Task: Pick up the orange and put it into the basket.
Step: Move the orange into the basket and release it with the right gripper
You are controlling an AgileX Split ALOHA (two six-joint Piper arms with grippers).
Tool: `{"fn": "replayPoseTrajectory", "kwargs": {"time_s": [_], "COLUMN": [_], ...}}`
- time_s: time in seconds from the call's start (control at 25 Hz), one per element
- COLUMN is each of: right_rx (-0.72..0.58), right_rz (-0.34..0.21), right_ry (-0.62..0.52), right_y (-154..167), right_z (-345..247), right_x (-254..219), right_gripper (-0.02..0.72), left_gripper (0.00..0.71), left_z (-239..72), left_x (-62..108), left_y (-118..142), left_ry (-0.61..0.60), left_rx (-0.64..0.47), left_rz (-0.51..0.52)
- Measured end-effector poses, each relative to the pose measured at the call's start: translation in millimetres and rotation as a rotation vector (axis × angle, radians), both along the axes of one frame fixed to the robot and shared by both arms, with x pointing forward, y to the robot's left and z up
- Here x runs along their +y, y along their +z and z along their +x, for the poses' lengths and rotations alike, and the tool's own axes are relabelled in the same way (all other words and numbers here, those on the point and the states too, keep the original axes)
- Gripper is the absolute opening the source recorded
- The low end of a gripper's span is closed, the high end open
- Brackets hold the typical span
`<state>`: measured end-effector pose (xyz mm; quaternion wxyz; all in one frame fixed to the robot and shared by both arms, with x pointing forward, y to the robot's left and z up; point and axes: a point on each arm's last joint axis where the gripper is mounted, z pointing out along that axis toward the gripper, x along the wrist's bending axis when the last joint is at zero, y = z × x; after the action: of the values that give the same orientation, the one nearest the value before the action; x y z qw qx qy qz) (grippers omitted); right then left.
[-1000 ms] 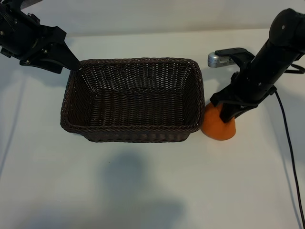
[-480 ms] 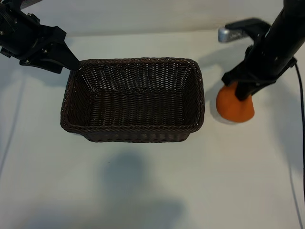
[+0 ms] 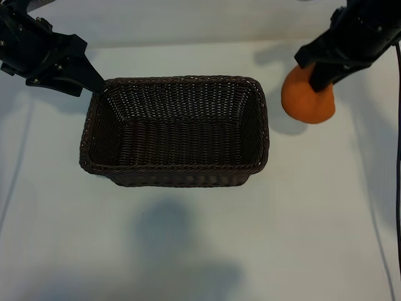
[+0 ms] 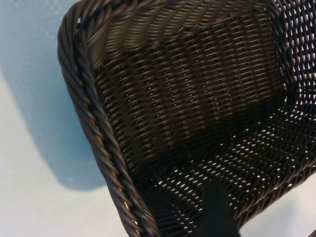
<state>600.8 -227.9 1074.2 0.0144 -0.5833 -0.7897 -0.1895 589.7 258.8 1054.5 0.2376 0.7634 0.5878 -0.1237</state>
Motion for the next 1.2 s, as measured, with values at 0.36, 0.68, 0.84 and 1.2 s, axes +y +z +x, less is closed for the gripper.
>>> {"fn": "replayPoseTrajectory", "kwargs": {"time_s": [0.36, 0.68, 0.84, 1.2], "right_rx": [0.005, -0.048, -0.061, -0.088], "right_rz": [0.096, 0.117, 0.129, 0.158], "right_ry": [-0.001, 0.062, 0.084, 0.12], "right_y": [5, 7, 1, -11], "right_z": [-1, -5, -5, 5], "right_x": [12, 51, 72, 120], "right_gripper": [0.076, 0.074, 0.074, 0.074], "left_gripper": [0.506, 0.506, 0.506, 0.506], "left_z": [0, 0, 0, 0], "left_x": [-0.5, -1.7, -1.9, -2.1], "left_y": [0, 1, 1, 1], "left_ry": [0.001, 0.004, 0.004, 0.005], "left_rx": [-0.001, 0.0, 0.0, 0.0], "left_rz": [-0.006, -0.022, -0.024, -0.027]}}
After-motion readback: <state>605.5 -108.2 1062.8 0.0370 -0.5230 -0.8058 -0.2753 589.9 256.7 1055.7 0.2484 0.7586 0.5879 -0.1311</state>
